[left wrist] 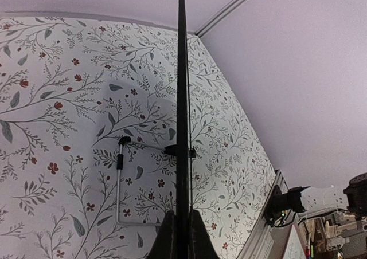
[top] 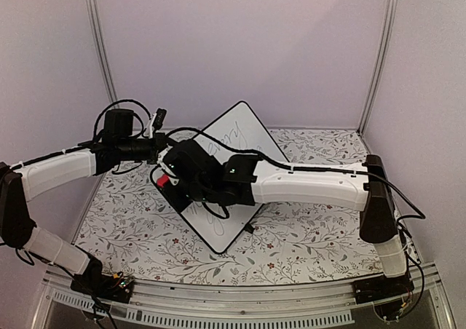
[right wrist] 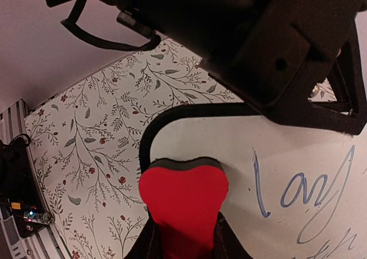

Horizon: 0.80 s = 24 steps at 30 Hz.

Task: Erase the whiteboard
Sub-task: Erase the whiteboard at the center of the board.

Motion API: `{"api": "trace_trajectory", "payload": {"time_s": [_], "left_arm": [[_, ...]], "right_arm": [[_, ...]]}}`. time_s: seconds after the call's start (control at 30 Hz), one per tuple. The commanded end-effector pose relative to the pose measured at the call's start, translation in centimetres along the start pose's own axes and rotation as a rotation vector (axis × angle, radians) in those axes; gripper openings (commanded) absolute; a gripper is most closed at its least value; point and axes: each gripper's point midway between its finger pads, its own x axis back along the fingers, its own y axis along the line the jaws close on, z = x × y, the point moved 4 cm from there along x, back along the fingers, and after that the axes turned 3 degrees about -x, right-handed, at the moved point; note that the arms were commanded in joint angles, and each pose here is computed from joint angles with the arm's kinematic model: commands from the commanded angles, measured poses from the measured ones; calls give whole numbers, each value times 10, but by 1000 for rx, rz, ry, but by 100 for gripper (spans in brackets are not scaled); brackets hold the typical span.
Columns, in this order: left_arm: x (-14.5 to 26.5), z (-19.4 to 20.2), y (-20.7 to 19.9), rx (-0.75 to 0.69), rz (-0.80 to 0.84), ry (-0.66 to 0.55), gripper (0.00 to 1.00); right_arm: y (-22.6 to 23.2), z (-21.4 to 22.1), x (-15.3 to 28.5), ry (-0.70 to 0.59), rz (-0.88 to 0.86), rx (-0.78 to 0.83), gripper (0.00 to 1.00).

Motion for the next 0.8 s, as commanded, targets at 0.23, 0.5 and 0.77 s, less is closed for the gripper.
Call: {"api": "trace_trajectory", "payload": {"time_s": [0.23,0.5,0.77], "left_arm": [[2,-7,-20,-63,78,-32,0],[2,-7,-20,-63,79,-30,0],[2,-7,-20,-64,80,-31,0]], "right_arm": [[-10,-9,-18,-28,47,44,16],[-14,38,-17,89,27,44,15],[-28,70,5,137,42,4,15]]}}
